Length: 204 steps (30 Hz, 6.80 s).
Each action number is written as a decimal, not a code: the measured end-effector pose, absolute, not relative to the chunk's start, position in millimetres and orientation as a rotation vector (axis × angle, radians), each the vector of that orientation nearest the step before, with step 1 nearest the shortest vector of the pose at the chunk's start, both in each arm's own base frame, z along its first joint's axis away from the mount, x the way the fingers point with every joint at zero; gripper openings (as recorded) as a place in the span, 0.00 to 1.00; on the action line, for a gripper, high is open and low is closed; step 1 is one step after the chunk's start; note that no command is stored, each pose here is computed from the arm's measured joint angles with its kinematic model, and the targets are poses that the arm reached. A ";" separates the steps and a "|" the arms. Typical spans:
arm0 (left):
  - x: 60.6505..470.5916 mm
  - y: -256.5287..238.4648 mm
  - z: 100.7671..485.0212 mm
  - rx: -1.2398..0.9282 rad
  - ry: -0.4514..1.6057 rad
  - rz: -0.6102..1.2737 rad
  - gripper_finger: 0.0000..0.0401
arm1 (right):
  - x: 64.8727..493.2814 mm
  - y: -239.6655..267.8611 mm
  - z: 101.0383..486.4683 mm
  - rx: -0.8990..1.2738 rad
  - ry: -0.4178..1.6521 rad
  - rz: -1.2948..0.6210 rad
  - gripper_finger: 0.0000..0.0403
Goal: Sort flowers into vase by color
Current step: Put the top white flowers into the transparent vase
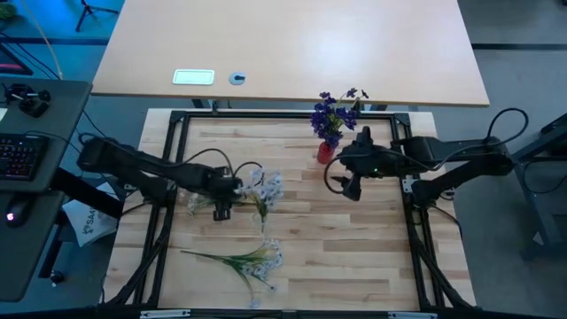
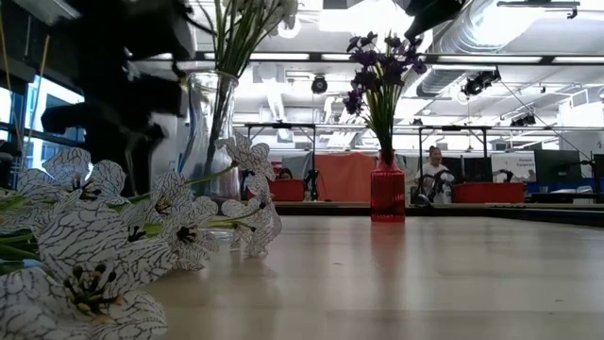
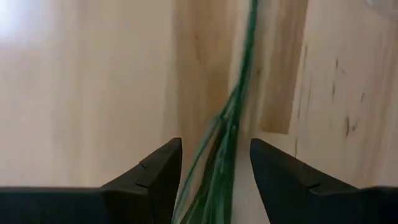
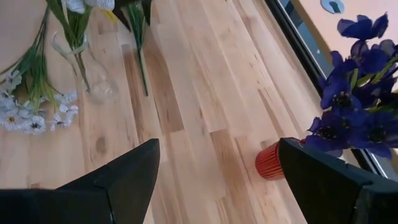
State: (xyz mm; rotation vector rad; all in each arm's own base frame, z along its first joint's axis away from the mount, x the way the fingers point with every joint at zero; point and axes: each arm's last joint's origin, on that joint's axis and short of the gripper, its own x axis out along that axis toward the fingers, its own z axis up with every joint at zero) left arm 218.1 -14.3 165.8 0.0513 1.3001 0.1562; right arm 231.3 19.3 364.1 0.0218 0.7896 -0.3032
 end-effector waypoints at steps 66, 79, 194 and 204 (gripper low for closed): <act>221.0 56.3 495.2 -0.942 0.008 0.105 0.00 | 302.1 36.4 419.6 -0.614 0.049 -0.385 0.80; 287.8 47.2 464.3 -1.242 0.183 0.022 0.00 | 319.7 41.3 416.2 -1.121 0.147 -0.559 0.77; 105.5 11.0 376.2 -0.310 -0.140 0.426 0.34 | 410.6 145.3 260.0 -0.073 0.065 0.163 0.00; 106.7 9.4 374.2 -0.267 -0.103 0.373 0.34 | 421.7 125.3 270.6 -0.144 0.154 -0.153 0.00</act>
